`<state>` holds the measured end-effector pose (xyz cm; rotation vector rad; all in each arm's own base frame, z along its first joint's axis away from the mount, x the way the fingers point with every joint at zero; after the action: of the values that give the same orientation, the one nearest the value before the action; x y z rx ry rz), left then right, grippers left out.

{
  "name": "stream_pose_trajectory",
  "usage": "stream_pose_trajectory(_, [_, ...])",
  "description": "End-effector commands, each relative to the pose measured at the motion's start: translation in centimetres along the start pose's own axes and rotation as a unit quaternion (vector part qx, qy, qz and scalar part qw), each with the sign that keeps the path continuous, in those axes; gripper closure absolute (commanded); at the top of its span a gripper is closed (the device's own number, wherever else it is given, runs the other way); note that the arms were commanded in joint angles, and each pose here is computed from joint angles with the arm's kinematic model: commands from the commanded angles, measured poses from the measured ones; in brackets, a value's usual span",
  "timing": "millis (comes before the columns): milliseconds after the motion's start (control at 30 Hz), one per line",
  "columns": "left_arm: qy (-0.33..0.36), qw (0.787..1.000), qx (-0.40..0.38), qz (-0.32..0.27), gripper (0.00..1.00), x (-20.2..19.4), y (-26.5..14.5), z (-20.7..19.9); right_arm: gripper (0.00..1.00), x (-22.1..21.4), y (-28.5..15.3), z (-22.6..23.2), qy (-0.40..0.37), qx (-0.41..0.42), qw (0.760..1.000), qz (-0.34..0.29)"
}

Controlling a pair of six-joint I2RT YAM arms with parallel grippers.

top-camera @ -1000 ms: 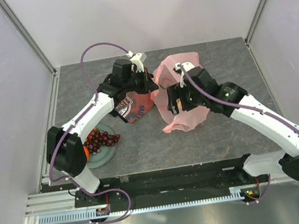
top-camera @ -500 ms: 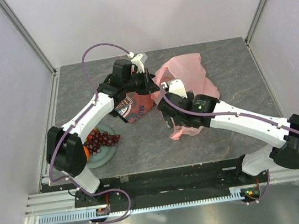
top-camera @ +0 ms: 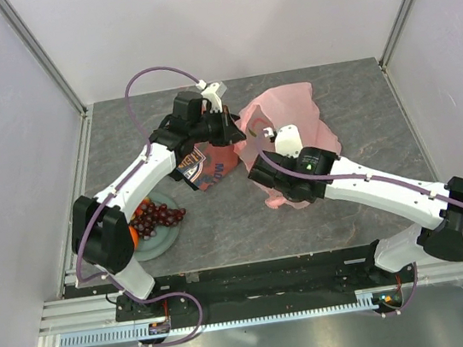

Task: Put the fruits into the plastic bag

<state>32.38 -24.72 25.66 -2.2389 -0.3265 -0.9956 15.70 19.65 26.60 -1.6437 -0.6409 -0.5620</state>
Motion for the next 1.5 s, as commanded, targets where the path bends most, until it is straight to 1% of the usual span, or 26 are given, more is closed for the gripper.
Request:
stream_pose_trajectory(0, [0.026,0.999,-0.016,-0.033,0.98,2.3,-1.1,-1.1,0.85,0.1,-0.2,-1.0,-0.004,-0.027,1.0,-0.01])
stream_pose_trajectory(33, [0.028,0.999,-0.017,-0.037,0.99,2.6,-1.1,-1.3,0.9,0.4,-0.3,-1.3,0.001,-0.028,1.0,-0.011])
stream_pose_trajectory(67, [0.027,0.999,-0.02,-0.037,0.98,2.8,-1.1,-1.4,0.99,0.7,-0.5,-1.6,0.004,-0.025,1.0,-0.013])
stream_pose_trajectory(100, [0.03,0.998,-0.027,-0.046,0.99,3.7,-1.4,-1.9,1.0,1.3,-1.0,-1.9,0.001,-0.02,1.0,-0.017])
stream_pose_trajectory(167, [0.033,0.997,-0.04,-0.058,0.98,4.9,-2.0,-2.8,1.0,3.9,-3.2,-2.3,0.027,0.005,0.998,-0.048])
stream_pose_trajectory(200, [0.041,0.995,-0.051,-0.075,0.98,6.6,-2.8,-3.9,1.0,5.0,-4.1,-2.6,0.021,0.013,0.998,-0.065])
stream_pose_trajectory(233, [0.047,0.994,-0.06,-0.084,0.99,7.6,-3.4,-4.6,1.0,7.2,-6.1,-3.1,0.048,0.033,0.994,-0.097])
stream_pose_trajectory(300, [0.056,0.989,-0.083,-0.111,0.98,10.3,-5.2,-6.7,1.0,9.3,-8.0,-3.9,0.063,0.048,0.988,-0.129])
stream_pose_trajectory(333, [0.058,0.987,-0.091,-0.122,0.99,11.1,-5.8,-7.4,1.0,11.0,-9.8,-4.9,0.077,0.055,0.982,-0.162])
stream_pose_trajectory(400, [0.058,0.981,-0.113,-0.145,0.99,12.9,-7.4,-9.1,1.0,12.4,-11.3,-5.7,0.088,0.061,0.976,-0.191])
stream_pose_trajectory(500, [0.044,0.977,-0.129,-0.161,0.98,14.2,-8.4,-10.1,1.0,14.4,-13.4,-7.0,0.105,0.072,0.964,-0.235])
stream_pose_trajectory(567, [0.024,0.978,-0.135,-0.16,0.98,14.5,-8.6,-10.2,1.0,15.2,-14.4,-7.5,0.113,0.091,0.955,-0.258])
stream_pose_trajectory(667, [-0.009,0.982,-0.114,-0.15,0.99,14.4,-7.6,-8.2,1.0,14.8,-14.2,-7.4,0.115,0.11,0.949,-0.272])
stream_pose_trajectory(700, [-0.022,0.984,-0.111,-0.136,0.99,14.1,-6.7,-7.3,1.0,13.9,-13.0,-6.7,0.1,0.107,0.955,-0.259])
stream_pose_trajectory(733, [-0.037,0.986,-0.111,-0.117,0.98,13.6,-6.1,-6.6,1.0,13.6,-13.0,-6.8,0.106,0.118,0.952,-0.262])
stream_pose_trajectory(867, [-0.079,0.991,-0.089,-0.058,0.98,11.7,-3.5,-3.6,0.98,11.2,-10.7,-4.9,0.088,0.148,0.961,-0.215])
stream_pose_trajectory(967, [-0.099,0.993,-0.066,-0.023,0.98,10.2,-1.8,-2.0,0.93,9.7,-9.2,-3.6,0.073,0.17,0.965,-0.188])
stream_pose_trajectory(1067, [-0.109,0.993,-0.039,0.002,0.98,9.1,-0.6,-0.5,0.88,9.5,-8.0,-3.4,0.059,0.151,0.97,-0.181])
stream_pose_trajectory(1100, [-0.107,0.994,-0.033,0.005,0.99,8.9,-0.4,-0.1,0.8,9.6,-7.7,-3.3,0.06,0.147,0.971,-0.178])
stream_pose_trajectory(1167, [-0.109,0.993,-0.031,0.011,0.98,8.8,0.0,0.4,0.73,10.1,-7.5,-3.4,0.065,0.144,0.971,-0.179])
stream_pose_trajectory(1200, [-0.109,0.994,-0.031,0.011,0.98,8.8,0.1,0.4,0.63,10.4,-7.5,-3.3,0.06,0.147,0.97,-0.181])
stream_pose_trajectory(1267, [-0.106,0.994,-0.033,0.011,0.99,8.9,0.2,0.5,0.53,11.8,-8.3,-3.7,0.072,0.155,0.965,-0.198])
stream_pose_trajectory(1300, [-0.104,0.994,-0.033,0.01,0.98,9.0,0.2,0.4,0.45,12.4,-8.5,-3.6,0.066,0.156,0.964,-0.206])
stream_pose_trajectory(1367, [-0.1,0.994,-0.035,0.005,0.98,9.3,0.1,0.3,0.38,14.0,-9.6,-4.2,0.076,0.161,0.957,-0.228])
stream_pose_trajectory(1400, [-0.098,0.994,-0.036,0.005,0.99,9.3,0.0,0.3,0.32,14.6,-9.6,-3.9,0.066,0.167,0.956,-0.231])
stream_pose_trajectory(1467, [-0.093,0.995,-0.04,-0.001,0.99,9.6,-0.3,0.1,0.27,16.3,-10.0,-4.7,0.083,0.178,0.95,-0.244])
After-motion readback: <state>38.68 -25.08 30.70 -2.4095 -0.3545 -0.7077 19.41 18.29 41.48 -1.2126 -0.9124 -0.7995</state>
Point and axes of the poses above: each gripper's point midway between its finger pads, its own y axis out along the fingers, its own z axis along the line the jaws close on, x = y × z, the point moved 9 cm from there along -y, back along the fingers, and after that the axes turned 2 degrees about y, right-handed, at the moved point
